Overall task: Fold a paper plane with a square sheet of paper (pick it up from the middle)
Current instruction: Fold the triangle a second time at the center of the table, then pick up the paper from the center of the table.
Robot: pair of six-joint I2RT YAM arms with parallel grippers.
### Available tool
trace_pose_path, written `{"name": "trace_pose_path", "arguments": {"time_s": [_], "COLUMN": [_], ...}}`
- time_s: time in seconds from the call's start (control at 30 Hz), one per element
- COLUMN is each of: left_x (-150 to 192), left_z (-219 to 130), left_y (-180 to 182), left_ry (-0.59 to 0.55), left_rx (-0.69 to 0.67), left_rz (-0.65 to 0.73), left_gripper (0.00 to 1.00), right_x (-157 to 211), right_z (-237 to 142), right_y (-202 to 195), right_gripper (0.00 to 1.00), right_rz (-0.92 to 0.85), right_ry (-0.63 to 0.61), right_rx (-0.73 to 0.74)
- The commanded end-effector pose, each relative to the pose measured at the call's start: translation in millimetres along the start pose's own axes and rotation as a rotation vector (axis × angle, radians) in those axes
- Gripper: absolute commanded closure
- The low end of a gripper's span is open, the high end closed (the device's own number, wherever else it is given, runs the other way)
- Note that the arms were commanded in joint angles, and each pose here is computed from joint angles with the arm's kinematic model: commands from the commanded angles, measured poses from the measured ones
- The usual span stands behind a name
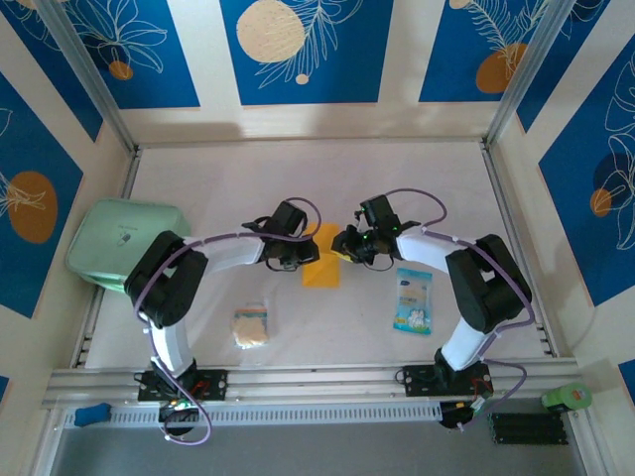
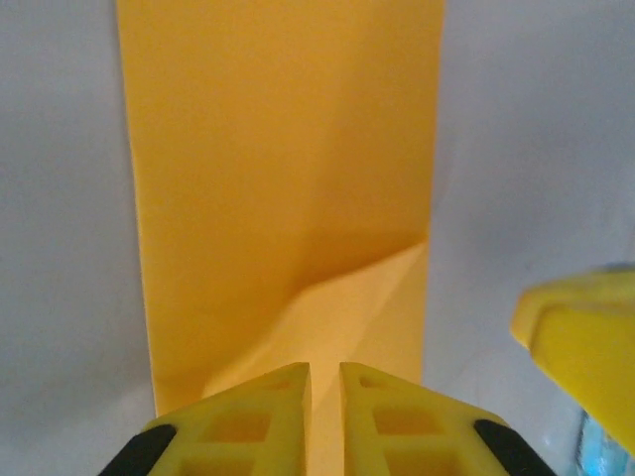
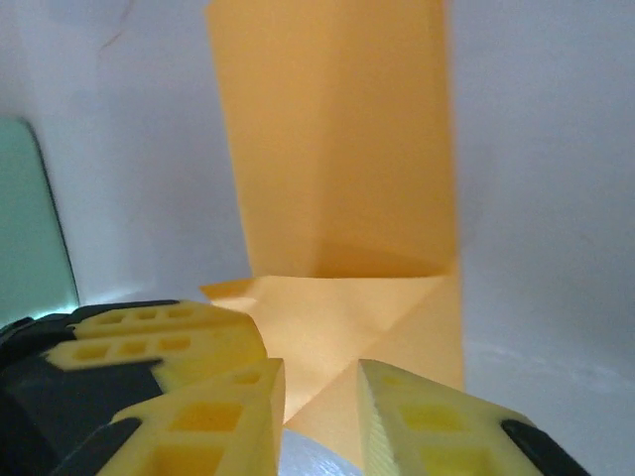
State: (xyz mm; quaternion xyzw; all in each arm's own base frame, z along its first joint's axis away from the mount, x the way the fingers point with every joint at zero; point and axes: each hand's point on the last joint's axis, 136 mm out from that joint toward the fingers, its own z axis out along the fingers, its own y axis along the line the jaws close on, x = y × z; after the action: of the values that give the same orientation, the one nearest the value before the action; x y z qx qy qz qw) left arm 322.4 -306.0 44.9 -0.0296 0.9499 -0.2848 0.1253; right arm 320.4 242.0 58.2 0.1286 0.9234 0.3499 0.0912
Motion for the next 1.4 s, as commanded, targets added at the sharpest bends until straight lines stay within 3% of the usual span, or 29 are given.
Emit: {"name": "trace_pose_path", "arguments": {"time_s": [0.0,0.7,1.37], "left_x": [-18,11,13], "left_z": [5,26,26], "left_y": [15,54,56], "left_ry": [-0.059,-0.005,-0.003], "left_rx": [-0.059,-0.106,-0.104], "left_rz": [-0.045,-0.201,-0.215], "left_gripper": [0.87,0.91,0.91], "right_x": [7,14,16], "right_z": [-3,27,40], "right_y": [-13,-13,9], "right_gripper": [0.7,0.68,0.81], "right_rz": [0.096,0.172,0.092], "right_ry": [0.01,0.074,0.104], "right_rx": [0.031,0.106,0.018]}}
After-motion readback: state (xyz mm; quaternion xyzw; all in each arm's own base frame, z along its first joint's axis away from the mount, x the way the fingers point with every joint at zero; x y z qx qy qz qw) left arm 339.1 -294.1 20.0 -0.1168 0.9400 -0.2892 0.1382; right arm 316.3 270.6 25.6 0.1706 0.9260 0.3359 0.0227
